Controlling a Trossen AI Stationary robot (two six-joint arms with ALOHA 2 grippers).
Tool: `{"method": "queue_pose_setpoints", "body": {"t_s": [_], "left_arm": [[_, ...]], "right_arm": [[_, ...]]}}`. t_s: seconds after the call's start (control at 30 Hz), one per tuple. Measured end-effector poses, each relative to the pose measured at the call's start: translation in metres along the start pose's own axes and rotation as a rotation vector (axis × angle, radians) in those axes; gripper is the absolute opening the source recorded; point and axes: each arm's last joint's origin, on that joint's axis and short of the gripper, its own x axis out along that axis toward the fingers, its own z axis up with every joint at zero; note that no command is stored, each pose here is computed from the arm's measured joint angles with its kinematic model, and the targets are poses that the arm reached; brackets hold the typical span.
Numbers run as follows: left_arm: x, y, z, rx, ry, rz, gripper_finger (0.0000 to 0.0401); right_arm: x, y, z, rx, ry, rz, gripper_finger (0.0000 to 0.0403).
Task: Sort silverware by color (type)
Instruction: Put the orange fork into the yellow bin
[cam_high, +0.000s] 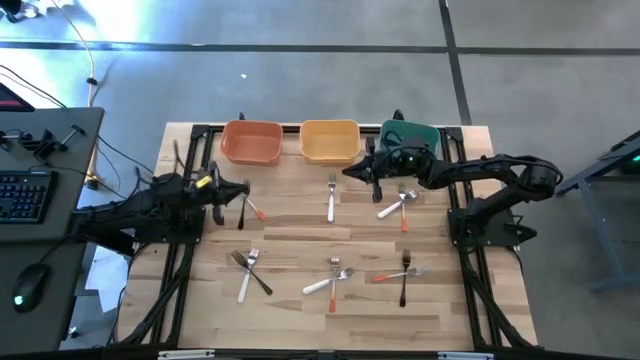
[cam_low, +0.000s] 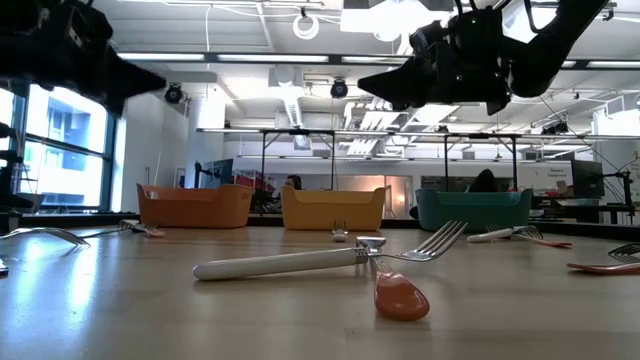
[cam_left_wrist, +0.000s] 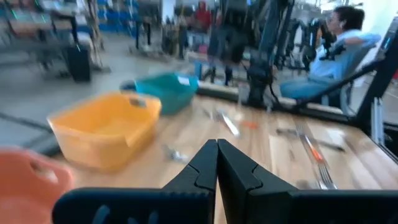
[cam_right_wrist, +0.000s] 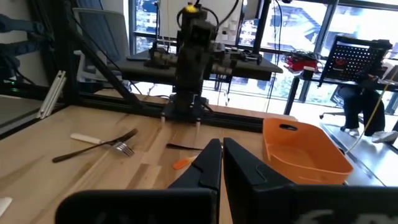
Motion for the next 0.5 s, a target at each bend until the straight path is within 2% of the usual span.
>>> {"method": "queue_pose_setpoints", "body": {"t_s": [0.13, 0.37, 0.43, 0.5], "left_arm": [[-0.011, -0.001, 0.032, 0.063, -0.108, 0.036, 0.0001], [-0.027, -0.003, 0.066, 0.057, -0.193, 0.040, 0.0001], [-0.031, -0.003, 0.074, 0.058, -0.198, 0.047, 0.0001], [-0.020, -0.005, 0.078, 0.066, -0.120, 0.058, 0.0001]], "right_arm": [[0.000, 0.000, 0.000, 0.000, 0.000, 0.000, 0.0000], [0.000, 0.000, 0.000, -0.001, 0.000, -0.001, 0.0000], [0.000, 0.000, 0.000, -0.001, -0.001, -0.001, 0.0000], [0.000, 0.000, 0.000, -0.001, 0.000, -0.002, 0.0000]]}}
